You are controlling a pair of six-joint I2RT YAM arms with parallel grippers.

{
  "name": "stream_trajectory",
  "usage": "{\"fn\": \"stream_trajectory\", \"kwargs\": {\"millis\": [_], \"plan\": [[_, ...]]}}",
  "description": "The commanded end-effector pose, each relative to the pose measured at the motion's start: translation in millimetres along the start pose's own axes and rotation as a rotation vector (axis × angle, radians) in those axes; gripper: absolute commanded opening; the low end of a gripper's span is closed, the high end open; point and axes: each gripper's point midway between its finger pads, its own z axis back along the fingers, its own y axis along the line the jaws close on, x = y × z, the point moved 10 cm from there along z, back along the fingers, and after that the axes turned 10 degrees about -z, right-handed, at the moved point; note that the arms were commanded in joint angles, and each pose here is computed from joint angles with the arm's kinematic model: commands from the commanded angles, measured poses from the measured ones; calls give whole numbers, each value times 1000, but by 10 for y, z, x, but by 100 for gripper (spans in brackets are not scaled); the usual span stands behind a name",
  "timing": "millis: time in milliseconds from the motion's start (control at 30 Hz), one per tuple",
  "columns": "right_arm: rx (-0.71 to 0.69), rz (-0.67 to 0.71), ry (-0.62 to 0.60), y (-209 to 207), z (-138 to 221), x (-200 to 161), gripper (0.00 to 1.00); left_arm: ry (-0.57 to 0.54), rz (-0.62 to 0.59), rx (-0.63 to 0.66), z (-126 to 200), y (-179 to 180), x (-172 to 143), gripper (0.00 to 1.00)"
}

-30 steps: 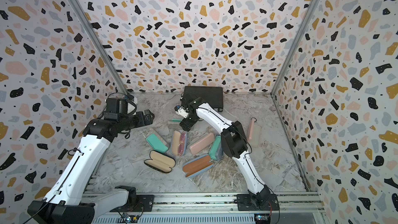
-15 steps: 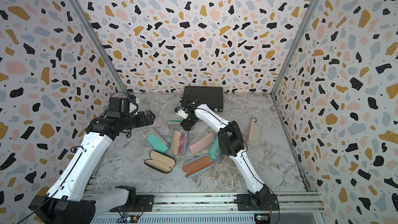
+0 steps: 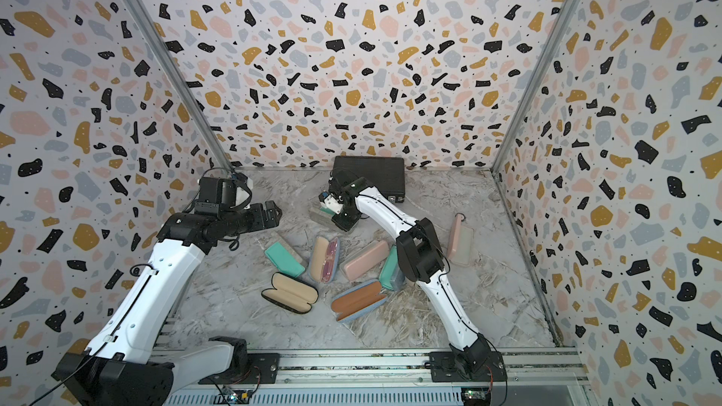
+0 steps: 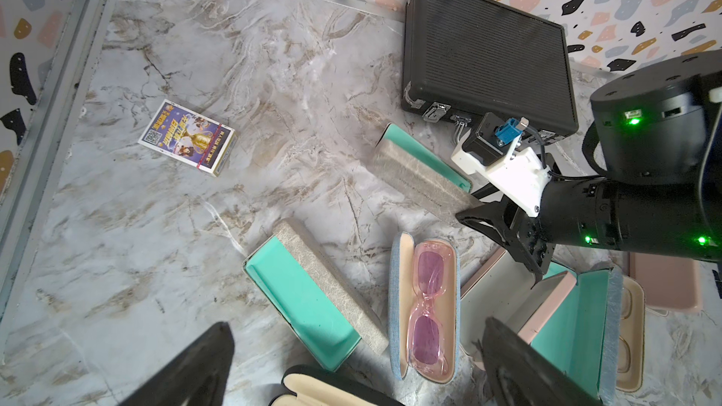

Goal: Close the glasses case
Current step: Adjust the glasses case at the center of the board.

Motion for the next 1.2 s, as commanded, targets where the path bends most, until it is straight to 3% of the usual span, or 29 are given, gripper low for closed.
{"fn": "stream_trajectory", "kwargs": {"millis": [0, 333, 1167], "plan": [[-8, -18, -4, -18, 92, 9, 23, -25, -10, 5, -25, 3, 27, 99], [-43, -86, 14, -64, 152, -72, 15, -24, 3, -11, -42, -5, 0, 99], [-208, -505, -68, -330, 394, -284, 17, -39, 30, -48, 64, -28, -88, 99]]}}
